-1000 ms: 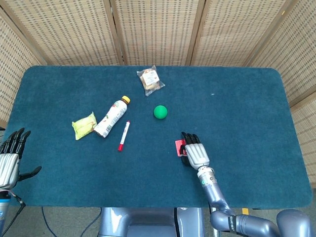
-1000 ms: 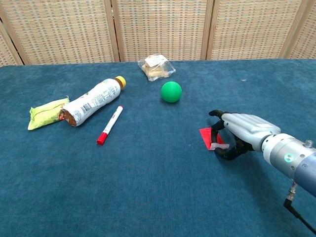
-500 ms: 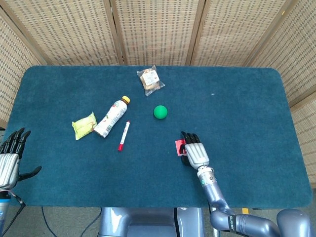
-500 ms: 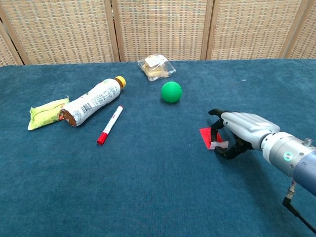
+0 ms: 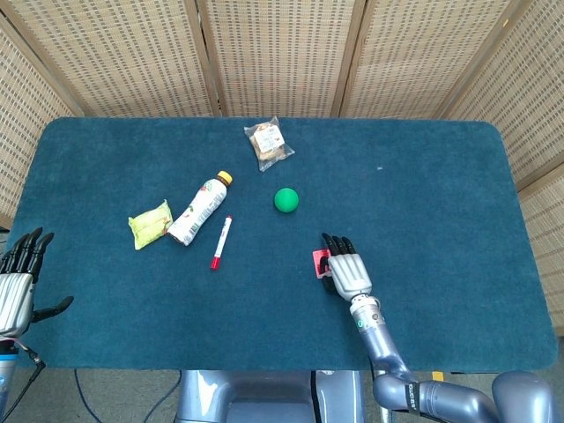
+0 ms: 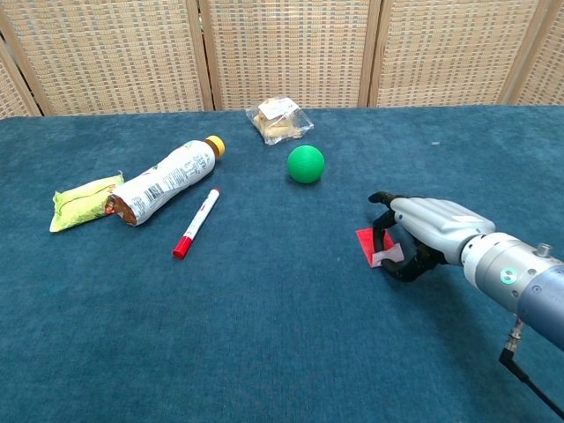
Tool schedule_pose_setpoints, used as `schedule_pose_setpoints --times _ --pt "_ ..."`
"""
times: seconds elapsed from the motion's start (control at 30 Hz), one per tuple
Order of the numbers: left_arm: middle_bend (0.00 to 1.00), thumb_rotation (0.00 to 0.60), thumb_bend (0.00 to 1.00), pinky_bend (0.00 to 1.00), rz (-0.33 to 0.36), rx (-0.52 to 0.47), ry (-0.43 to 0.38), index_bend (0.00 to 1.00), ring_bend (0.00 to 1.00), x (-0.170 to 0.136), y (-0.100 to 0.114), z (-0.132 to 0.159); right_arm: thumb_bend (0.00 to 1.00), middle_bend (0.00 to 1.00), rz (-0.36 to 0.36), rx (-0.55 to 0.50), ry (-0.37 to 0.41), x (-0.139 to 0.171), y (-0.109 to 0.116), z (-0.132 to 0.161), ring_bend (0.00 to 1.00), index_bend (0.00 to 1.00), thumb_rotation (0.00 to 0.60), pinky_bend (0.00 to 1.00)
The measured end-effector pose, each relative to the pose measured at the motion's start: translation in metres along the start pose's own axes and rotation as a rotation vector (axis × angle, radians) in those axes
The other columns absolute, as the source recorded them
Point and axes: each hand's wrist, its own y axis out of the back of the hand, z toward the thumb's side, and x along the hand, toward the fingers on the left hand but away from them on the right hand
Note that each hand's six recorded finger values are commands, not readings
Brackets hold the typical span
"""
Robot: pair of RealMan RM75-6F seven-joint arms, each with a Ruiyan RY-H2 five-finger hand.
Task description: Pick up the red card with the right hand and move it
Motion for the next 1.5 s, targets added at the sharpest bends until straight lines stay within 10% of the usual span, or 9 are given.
schedule_pose_setpoints --times 0.67,1.5 --pt "0.00 0.600 0.06 0.13 0.000 -0.001 0.006 0.00 0.00 0.001 0.000 -0.001 0.56 0.13 -0.001 0.010 0.004 -0.006 0.003 0.005 0.00 0.73 0.600 0.00" --pt "0.00 0.600 0.06 0.13 -0.009 0.004 0.009 0.00 0.00 0.002 -0.003 -0.002 0.55 0.15 -0.119 0.013 0.009 -0.035 0.059 0.023 0.00 0.72 0.600 0.00"
